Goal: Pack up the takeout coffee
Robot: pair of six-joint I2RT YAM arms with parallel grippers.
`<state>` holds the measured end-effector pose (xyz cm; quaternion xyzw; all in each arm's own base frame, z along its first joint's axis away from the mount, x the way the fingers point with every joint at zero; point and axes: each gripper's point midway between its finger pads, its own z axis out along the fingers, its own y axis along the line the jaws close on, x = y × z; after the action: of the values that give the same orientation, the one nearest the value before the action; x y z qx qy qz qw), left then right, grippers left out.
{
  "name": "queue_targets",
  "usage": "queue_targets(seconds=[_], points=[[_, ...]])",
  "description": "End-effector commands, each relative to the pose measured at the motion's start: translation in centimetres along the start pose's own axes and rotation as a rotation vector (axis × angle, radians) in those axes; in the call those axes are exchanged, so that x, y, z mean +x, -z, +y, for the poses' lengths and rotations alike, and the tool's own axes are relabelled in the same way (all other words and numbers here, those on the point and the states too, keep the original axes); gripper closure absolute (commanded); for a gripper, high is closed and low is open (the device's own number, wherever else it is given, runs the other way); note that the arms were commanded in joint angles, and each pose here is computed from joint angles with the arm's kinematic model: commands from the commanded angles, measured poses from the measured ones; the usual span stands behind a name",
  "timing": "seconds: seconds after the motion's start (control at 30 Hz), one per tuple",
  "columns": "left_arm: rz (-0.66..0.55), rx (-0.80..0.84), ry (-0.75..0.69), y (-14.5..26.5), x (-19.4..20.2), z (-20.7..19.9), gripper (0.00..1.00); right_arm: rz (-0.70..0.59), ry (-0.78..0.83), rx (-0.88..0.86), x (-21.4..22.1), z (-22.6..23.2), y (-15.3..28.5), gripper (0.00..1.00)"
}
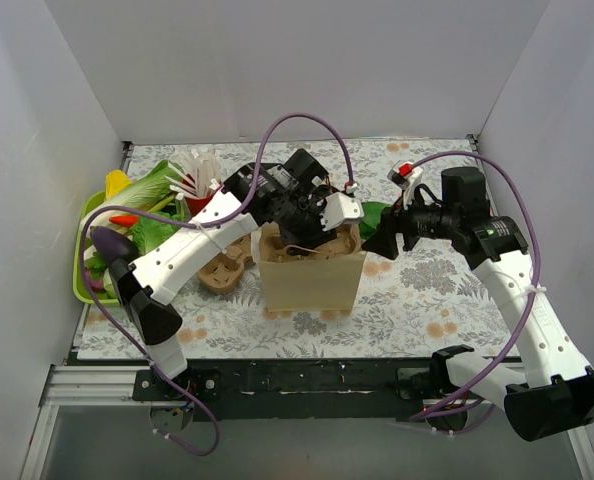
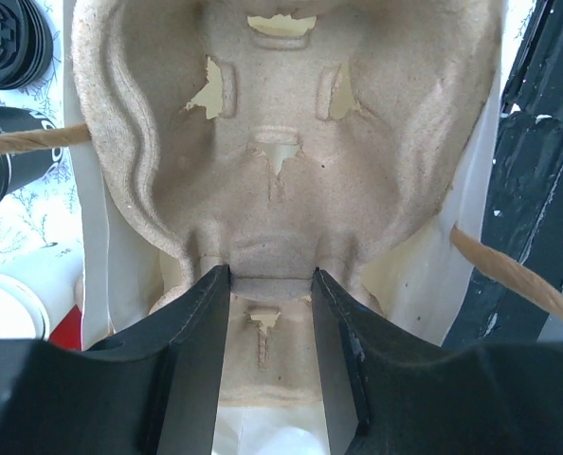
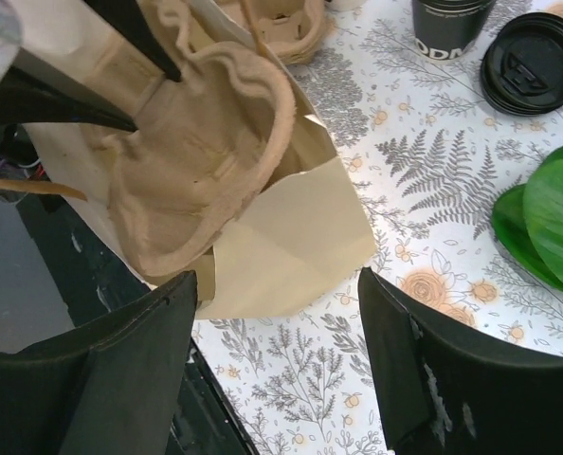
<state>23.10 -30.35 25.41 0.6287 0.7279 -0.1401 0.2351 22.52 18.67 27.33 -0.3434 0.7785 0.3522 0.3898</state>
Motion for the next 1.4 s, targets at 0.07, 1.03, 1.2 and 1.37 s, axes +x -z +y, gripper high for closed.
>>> queue_targets(seconds=[0.07,1.03,1.2,1.37], points=[[-0.007,-0.020,-0.017,2.7,0.9,-0.9,1.00,-0.010,0.032,0.099,-1.0,-1.7,0.5,0.25],[-0.028,0.022,0.056,2.0,0.7,-1.9,1.00,-0.141,-0.114,0.139,-6.7,-3.3,1.2,0.27],[0.018,0.039,0.088,1.3,1.6,-2.1,1.00,-0.155,-0.120,0.126,-7.0,-3.4,0.9,0.27],[0.075,0.039,0.098,0.3,3.2,-2.3,1.00,-0.141,-0.116,0.121,-6.0,-3.4,0.7,0.28]])
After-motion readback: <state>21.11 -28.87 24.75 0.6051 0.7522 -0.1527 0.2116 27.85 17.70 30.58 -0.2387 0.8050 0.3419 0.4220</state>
